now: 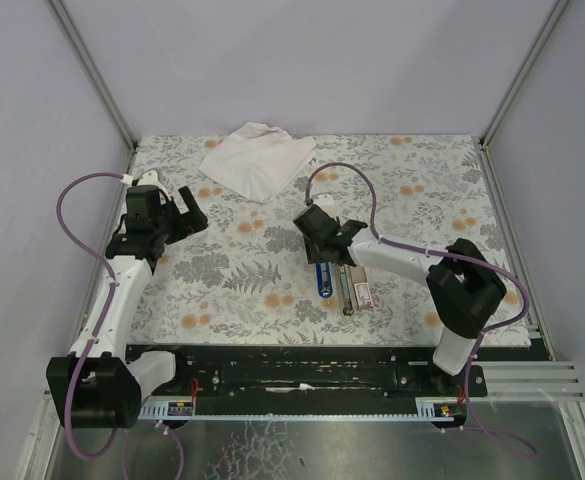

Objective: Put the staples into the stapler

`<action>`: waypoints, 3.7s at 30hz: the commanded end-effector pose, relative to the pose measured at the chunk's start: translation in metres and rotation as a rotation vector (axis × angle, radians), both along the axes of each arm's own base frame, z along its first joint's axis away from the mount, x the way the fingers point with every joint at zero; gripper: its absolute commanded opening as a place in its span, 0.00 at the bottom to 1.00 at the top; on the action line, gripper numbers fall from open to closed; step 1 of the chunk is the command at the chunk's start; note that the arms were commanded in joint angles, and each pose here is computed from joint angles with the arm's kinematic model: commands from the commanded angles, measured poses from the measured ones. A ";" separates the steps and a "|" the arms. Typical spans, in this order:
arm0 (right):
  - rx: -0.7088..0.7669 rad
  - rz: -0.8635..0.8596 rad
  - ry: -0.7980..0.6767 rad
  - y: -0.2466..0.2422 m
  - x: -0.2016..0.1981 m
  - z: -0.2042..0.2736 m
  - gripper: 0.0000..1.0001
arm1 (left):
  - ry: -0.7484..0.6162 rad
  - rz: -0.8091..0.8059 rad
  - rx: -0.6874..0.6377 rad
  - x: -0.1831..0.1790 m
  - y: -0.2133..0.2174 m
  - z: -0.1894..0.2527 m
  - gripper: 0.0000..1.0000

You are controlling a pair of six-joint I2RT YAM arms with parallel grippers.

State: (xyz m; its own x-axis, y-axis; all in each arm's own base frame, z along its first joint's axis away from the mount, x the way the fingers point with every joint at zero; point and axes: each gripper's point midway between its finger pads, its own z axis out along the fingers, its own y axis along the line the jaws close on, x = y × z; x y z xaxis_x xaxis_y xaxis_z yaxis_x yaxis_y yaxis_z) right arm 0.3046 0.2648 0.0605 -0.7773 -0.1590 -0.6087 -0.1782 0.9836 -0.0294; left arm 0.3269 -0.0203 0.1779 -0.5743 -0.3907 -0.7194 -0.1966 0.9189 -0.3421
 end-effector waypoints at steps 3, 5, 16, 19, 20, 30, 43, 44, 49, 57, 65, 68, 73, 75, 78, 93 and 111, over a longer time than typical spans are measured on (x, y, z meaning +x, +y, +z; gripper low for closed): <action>0.041 0.051 -0.063 0.007 0.038 0.028 0.55 | -0.032 -0.002 0.000 0.001 0.001 0.004 1.00; 0.033 0.064 -0.060 0.009 0.049 0.023 0.58 | -0.036 -0.004 -0.003 0.001 0.001 0.005 1.00; -0.020 0.086 -0.072 0.013 0.123 0.001 0.65 | -0.029 -0.005 0.000 0.002 0.001 0.003 1.00; -0.032 0.093 -0.065 0.014 0.133 -0.009 0.64 | -0.029 -0.010 -0.013 0.002 -0.001 0.003 1.00; -0.038 0.096 -0.059 0.014 0.135 -0.013 0.62 | -0.031 -0.014 -0.022 0.002 -0.003 0.004 1.00; 0.072 0.254 -0.021 0.045 0.126 -0.026 0.37 | -0.038 -0.084 -0.252 -0.008 -0.041 -0.005 0.98; 0.477 0.622 -0.142 0.113 0.061 0.031 0.23 | 0.003 -0.181 -0.567 -0.019 -0.092 -0.042 0.97; 0.497 0.652 -0.157 0.118 0.054 0.035 0.23 | 0.003 -0.189 -0.582 -0.019 -0.094 -0.044 0.97; 0.568 0.776 -0.216 0.142 0.023 0.053 0.23 | 0.002 -0.236 -0.637 -0.016 -0.107 -0.047 0.98; 0.601 0.893 -0.232 0.171 -0.011 0.062 0.26 | 0.056 -0.292 -0.637 -0.012 -0.132 -0.061 0.98; 0.594 0.920 -0.225 0.176 -0.023 0.060 0.25 | 0.062 -0.270 -0.632 -0.007 -0.132 -0.065 0.69; 0.591 0.923 -0.230 0.176 -0.024 0.061 0.26 | 0.064 -0.272 -0.622 -0.007 -0.132 -0.066 0.58; 0.590 0.939 -0.240 0.176 -0.026 0.064 0.26 | 0.072 -0.263 -0.605 -0.006 -0.130 -0.070 0.54; 0.588 0.946 -0.241 0.176 -0.028 0.065 0.26 | 0.075 -0.260 -0.600 -0.006 -0.130 -0.071 0.54; 0.586 0.956 -0.245 0.177 -0.030 0.066 0.26 | 0.075 -0.262 -0.596 -0.005 -0.130 -0.072 0.52; 0.545 0.804 -0.295 0.147 -0.029 0.096 0.74 | -0.031 -0.285 -0.526 -0.010 -0.128 -0.064 0.11; 0.346 0.079 0.092 -0.019 -0.101 0.018 0.79 | -0.240 -0.348 -0.183 -0.034 -0.144 -0.023 0.11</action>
